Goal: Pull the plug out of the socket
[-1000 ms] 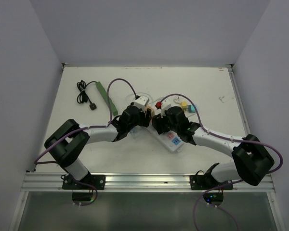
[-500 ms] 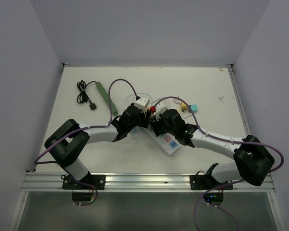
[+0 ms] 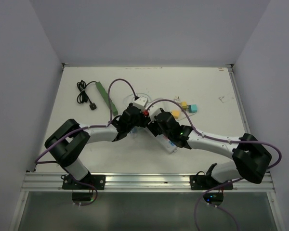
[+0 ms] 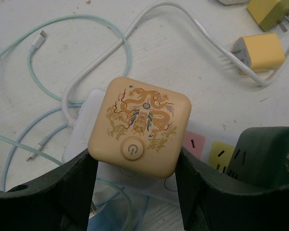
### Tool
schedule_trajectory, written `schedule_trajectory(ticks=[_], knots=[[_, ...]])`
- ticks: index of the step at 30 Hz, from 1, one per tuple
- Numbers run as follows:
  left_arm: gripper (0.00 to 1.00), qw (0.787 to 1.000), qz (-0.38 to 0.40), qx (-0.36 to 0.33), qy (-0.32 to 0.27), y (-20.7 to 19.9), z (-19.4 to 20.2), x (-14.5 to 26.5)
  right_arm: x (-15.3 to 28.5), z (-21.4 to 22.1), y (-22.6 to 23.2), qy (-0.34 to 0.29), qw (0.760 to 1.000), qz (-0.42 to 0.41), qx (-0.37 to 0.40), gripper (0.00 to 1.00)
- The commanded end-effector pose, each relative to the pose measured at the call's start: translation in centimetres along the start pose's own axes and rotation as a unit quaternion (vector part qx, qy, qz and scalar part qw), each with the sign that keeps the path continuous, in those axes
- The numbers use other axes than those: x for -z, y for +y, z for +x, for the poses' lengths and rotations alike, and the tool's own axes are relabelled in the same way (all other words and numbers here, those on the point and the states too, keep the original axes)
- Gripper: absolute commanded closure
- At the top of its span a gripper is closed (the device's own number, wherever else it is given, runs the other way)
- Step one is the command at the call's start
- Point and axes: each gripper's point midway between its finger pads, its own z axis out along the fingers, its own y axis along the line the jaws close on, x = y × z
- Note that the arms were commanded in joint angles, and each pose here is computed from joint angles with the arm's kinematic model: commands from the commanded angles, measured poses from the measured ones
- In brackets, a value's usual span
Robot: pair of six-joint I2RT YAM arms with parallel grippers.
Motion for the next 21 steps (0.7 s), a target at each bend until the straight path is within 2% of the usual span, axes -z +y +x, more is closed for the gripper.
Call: schedule_trajectory(ticks=[1,9,12,16,21], knots=[[1.0,0.999,-0.046,-0.009,0.028,2.2,1.7,-0.1,1.2,-2.8,-1.9,-0.064,0.996,0.019,-0.058,0.97],[1.0,0.999,-0.046,-0.008,0.025,2.2,1.5,0.0,3.2,0.0,-7.1,-0.104,0.969,0.033,-0.221,0.92],[1.0,0.999,-0.045,-0.008,0.027,2.1,1.6,-0.1,3.0,1.7,-9.6,-0.091,0.954,0.06,-0.28,0.91],[1.0,0.999,-0.046,-0.008,0.027,2.2,1.6,-0.1,2.5,4.1,-13.3,-0.086,0.903,0.081,-0.413,0.84],[1.0,0.999,-0.045,-0.008,0.03,2.1,1.7,-0.1,1.0,5.4,-14.0,-0.094,0.859,0.041,-0.501,0.77]])
